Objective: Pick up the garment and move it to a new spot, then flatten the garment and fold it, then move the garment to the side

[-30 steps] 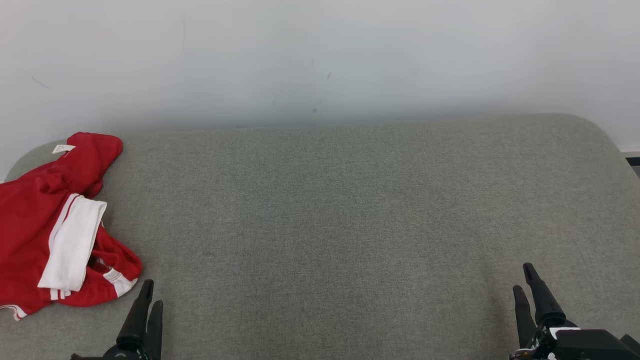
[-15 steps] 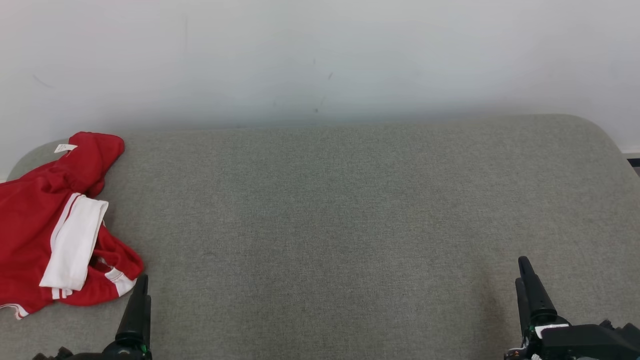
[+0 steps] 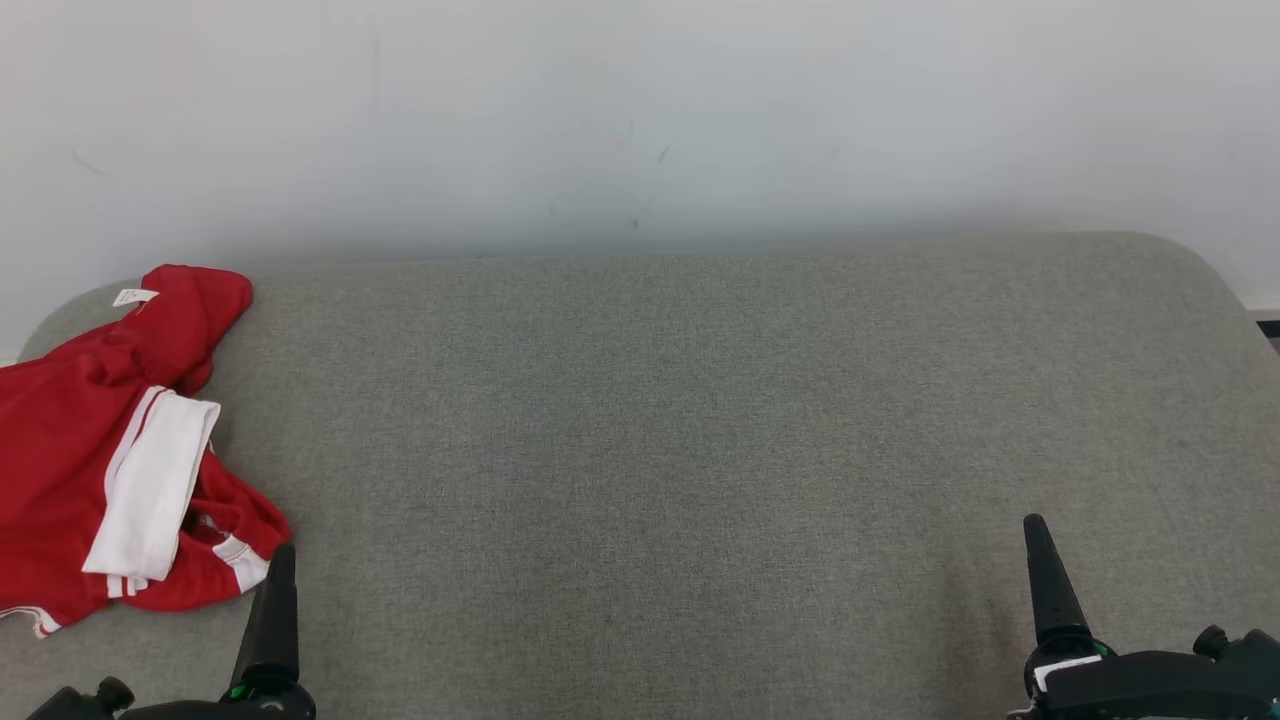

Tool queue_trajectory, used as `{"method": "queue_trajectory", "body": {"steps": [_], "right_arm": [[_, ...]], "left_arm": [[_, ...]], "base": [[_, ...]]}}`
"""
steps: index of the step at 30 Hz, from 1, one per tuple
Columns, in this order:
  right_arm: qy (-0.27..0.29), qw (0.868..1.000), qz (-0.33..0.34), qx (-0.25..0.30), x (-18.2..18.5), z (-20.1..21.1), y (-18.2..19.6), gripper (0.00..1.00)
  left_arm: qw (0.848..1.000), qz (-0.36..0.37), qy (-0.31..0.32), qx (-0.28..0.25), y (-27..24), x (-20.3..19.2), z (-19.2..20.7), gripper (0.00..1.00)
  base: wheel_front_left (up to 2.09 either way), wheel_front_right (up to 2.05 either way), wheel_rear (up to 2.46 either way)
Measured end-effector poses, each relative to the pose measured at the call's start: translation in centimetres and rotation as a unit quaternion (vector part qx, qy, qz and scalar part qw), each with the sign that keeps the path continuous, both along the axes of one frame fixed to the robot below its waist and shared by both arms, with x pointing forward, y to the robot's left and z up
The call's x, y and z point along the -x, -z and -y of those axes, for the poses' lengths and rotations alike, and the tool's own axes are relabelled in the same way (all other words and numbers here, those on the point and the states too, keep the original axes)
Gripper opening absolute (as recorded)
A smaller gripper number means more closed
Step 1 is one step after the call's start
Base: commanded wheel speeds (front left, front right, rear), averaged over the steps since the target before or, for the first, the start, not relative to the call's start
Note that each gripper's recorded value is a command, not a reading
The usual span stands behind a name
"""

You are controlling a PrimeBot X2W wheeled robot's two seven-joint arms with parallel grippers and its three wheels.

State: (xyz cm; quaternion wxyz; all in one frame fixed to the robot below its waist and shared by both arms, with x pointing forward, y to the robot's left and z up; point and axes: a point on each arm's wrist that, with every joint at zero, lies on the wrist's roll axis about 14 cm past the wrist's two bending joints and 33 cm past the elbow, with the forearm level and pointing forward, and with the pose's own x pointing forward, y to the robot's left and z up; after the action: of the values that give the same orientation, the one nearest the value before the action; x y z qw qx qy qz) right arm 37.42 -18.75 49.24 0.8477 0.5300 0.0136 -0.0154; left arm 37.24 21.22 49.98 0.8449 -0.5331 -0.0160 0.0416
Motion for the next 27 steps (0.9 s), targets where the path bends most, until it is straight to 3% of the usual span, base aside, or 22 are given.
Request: {"method": "queue_trajectory", "body": {"steps": [9,19,27], "right_arm": [[-0.015,0.996,0.006,0.093,0.1,-0.8,-0.2,1.0],[-0.033,0.981,0.021,0.188,0.2,-1.9,-0.7,1.0],[-0.045,0.969,0.031,0.241,0.2,-2.7,-0.8,1.0]], "left_arm": [[0.995,0.007,0.002,-0.103,-0.8,0.1,0.1,1.0],[0.976,0.009,0.001,-0.216,-1.4,0.5,-0.1,1.0],[0.963,0.015,-0.001,-0.267,-1.8,0.7,-0.1,1.0]], "base": [[0.0,0.0,0.0],[0.0,0.0,0.0],[0.0,0.0,0.0]]}}
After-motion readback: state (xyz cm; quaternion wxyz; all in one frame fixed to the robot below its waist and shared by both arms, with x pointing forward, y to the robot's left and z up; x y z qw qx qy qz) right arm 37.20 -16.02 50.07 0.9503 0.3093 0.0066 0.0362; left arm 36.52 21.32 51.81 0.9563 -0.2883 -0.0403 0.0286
